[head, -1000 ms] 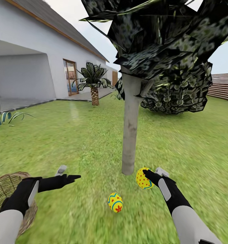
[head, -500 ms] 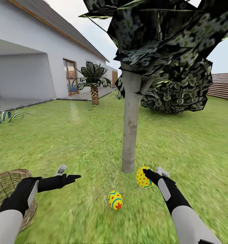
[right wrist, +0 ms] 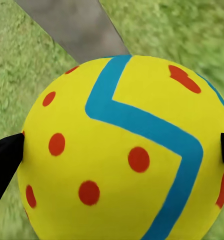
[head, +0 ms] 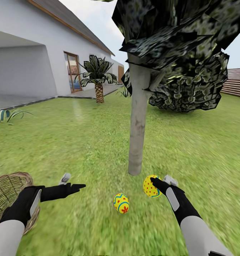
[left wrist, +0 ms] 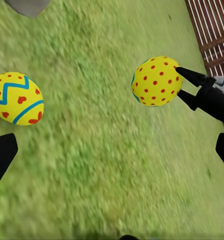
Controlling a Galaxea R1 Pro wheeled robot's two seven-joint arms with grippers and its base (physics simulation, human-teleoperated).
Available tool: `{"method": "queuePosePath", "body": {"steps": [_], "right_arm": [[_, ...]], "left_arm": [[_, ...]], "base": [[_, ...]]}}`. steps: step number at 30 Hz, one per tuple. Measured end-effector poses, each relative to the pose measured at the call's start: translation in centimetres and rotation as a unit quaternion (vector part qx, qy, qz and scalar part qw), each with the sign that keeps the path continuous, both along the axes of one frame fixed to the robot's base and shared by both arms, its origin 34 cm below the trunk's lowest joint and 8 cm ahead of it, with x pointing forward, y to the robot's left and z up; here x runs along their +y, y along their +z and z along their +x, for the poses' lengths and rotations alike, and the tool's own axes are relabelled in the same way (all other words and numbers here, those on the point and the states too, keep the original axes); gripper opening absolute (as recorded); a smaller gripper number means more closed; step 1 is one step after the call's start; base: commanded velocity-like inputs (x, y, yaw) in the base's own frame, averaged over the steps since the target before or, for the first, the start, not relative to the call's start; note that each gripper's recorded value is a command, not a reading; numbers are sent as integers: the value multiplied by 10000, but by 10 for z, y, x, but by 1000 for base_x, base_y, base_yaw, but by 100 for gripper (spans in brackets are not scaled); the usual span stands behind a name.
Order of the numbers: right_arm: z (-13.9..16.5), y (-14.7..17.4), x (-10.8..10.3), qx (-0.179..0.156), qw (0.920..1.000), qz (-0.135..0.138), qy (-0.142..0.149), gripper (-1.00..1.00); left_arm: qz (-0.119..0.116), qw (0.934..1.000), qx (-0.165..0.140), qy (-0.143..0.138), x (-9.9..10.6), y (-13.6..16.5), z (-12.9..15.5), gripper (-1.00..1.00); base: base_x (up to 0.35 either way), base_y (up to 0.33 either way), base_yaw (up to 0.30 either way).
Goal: Take the three Easter eggs out of the wicker basket on the lawn in the garden, then place them on the lawn next to a single tree (choose any tree) so that all three eggs are next to the same tree and none are left in the basket.
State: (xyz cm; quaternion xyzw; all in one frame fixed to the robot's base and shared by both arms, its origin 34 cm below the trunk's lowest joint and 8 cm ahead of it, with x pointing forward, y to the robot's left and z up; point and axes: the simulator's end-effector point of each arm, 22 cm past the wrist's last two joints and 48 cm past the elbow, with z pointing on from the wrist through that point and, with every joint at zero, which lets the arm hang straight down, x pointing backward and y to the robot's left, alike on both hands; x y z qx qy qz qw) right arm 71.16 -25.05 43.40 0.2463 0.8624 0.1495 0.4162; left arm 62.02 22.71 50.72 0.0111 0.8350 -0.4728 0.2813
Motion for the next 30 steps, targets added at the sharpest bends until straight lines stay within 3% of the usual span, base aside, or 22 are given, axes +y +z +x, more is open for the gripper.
{"method": "queuePosePath", "body": {"steps": [30], "right_arm": [[-20, -88, 3, 728, 9973, -3, 23, -100]], "left_arm": [[3, 9981, 613, -23, -3, -70, -4, 100]], "base": [[0, 0, 0]]}}
